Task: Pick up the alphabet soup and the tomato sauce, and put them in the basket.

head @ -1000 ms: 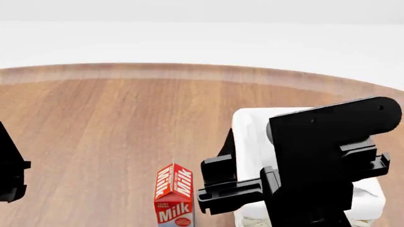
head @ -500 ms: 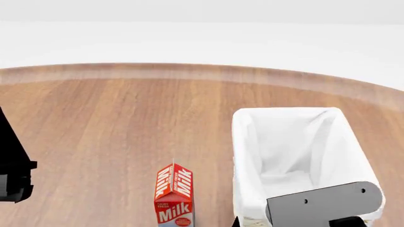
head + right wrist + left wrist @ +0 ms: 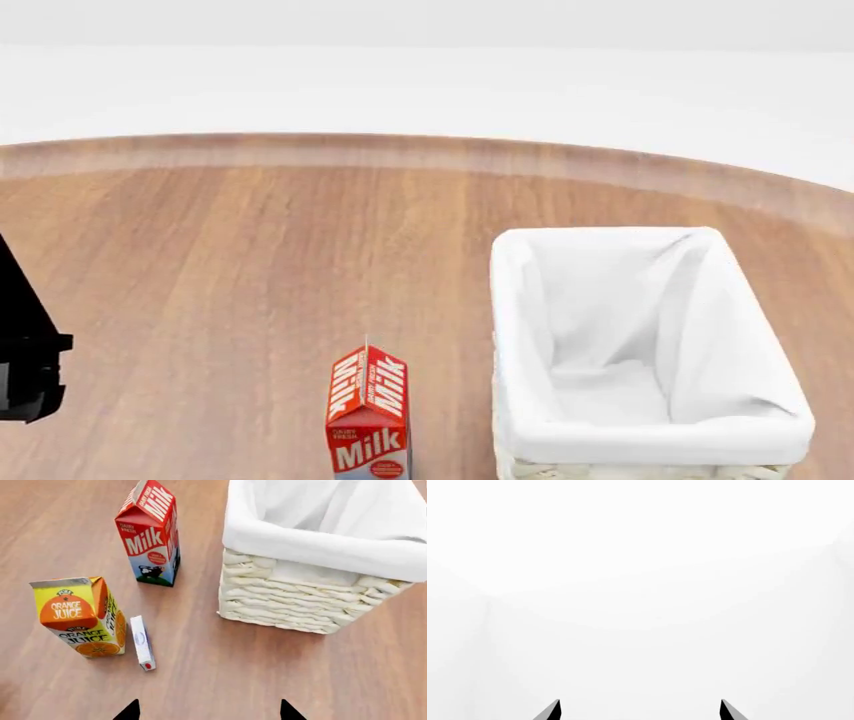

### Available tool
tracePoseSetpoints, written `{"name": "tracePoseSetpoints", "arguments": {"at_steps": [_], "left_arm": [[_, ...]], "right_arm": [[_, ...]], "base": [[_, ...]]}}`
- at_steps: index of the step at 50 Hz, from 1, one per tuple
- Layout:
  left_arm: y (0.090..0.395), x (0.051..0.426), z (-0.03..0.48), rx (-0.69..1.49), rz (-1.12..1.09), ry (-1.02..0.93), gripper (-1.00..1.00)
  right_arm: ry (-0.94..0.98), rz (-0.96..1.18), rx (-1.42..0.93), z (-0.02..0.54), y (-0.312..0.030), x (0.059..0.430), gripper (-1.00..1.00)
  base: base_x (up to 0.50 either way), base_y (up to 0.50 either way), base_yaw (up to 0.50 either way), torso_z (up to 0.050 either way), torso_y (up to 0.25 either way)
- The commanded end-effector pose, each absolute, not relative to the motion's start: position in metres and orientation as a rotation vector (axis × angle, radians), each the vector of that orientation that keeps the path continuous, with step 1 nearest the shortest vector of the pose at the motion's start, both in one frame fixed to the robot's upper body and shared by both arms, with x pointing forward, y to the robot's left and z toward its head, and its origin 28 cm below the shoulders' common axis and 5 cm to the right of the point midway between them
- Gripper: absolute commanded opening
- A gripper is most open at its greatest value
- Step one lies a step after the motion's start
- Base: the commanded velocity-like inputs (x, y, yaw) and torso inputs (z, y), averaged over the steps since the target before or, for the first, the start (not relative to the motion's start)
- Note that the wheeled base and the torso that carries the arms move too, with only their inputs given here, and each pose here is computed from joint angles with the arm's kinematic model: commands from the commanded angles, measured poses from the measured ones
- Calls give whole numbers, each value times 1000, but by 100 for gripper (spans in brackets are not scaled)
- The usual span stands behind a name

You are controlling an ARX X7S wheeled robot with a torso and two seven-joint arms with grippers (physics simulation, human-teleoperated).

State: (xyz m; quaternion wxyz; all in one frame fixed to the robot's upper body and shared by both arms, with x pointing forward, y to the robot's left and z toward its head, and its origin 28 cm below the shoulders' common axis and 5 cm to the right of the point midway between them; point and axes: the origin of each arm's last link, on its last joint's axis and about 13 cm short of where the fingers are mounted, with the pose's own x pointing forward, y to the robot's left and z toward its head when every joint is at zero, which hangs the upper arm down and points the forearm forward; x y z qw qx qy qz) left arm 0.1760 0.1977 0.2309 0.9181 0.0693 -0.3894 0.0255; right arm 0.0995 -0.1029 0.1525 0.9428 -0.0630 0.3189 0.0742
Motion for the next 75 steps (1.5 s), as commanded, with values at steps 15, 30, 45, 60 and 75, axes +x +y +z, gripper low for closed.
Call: {"name": "tracePoseSetpoints", "arguments": {"at_steps": [15,30,45,60,75], "left_arm": [[197,176,231,130,50,-804,100],[197,176,231,131,48,-805,100],[196,176,231,131,47,-808,100],[197,176,231,129,50,-808,100],[197,176,231,133,49,-806,100]], "right_arm": [[819,146,-86,124,-106,70,100],[808,119,-103,123,-111,75,100],[835,105,-110,114,-115,72,100],[863,118,-96,106,-114,68,100],[864,75,-93,99,-124,75,100]], "base": [[0,0,0,0,0],[0,0,0,0,0],[0,0,0,0,0],[0,0,0,0,0],[0,0,0,0,0]]}}
